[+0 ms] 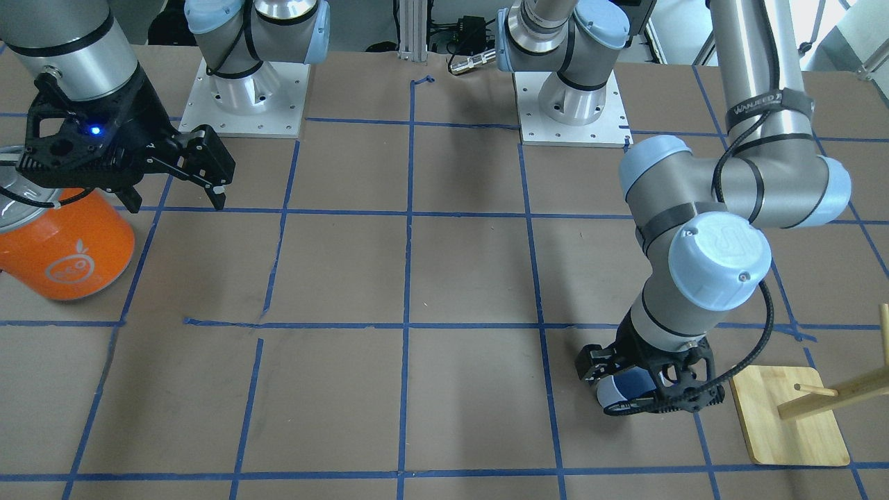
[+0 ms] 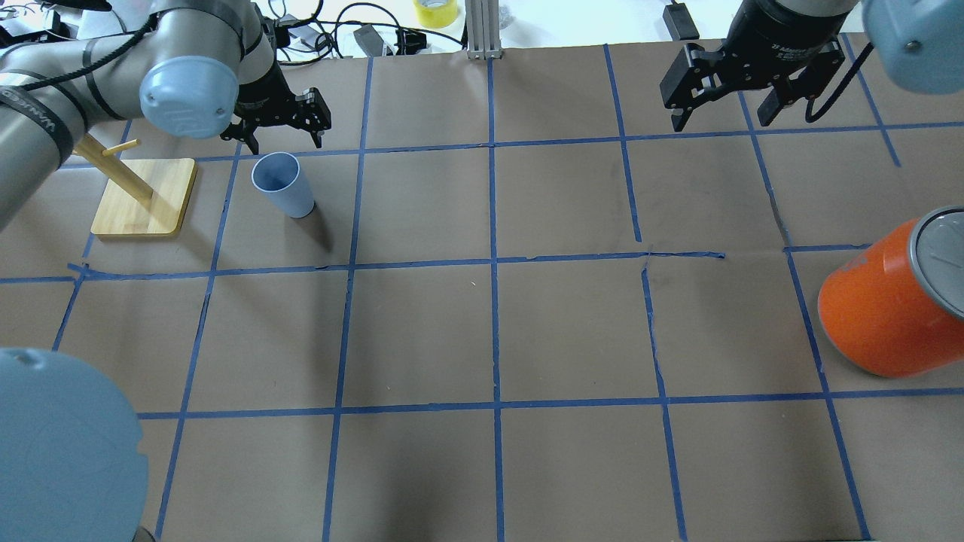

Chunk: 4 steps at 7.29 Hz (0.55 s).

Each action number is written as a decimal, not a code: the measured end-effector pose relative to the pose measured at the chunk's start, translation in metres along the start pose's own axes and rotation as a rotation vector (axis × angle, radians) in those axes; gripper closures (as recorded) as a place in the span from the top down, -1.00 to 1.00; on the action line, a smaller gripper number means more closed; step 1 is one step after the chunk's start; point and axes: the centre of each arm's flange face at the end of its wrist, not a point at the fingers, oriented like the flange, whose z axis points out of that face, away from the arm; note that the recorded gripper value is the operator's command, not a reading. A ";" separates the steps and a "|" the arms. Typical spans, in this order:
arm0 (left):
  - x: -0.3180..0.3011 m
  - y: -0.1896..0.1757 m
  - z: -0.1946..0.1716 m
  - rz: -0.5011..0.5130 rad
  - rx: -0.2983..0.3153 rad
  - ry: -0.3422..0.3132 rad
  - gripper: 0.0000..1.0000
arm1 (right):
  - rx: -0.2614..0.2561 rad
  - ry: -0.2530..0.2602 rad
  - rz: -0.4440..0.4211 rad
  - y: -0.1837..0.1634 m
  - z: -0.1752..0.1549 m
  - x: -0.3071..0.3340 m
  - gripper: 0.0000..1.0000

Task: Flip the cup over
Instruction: 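Set the cup upright on the table and open the left gripper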

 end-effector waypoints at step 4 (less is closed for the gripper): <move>0.012 0.092 -0.117 0.038 -0.103 0.022 1.00 | -0.009 0.022 -0.001 0.002 0.002 0.001 1.00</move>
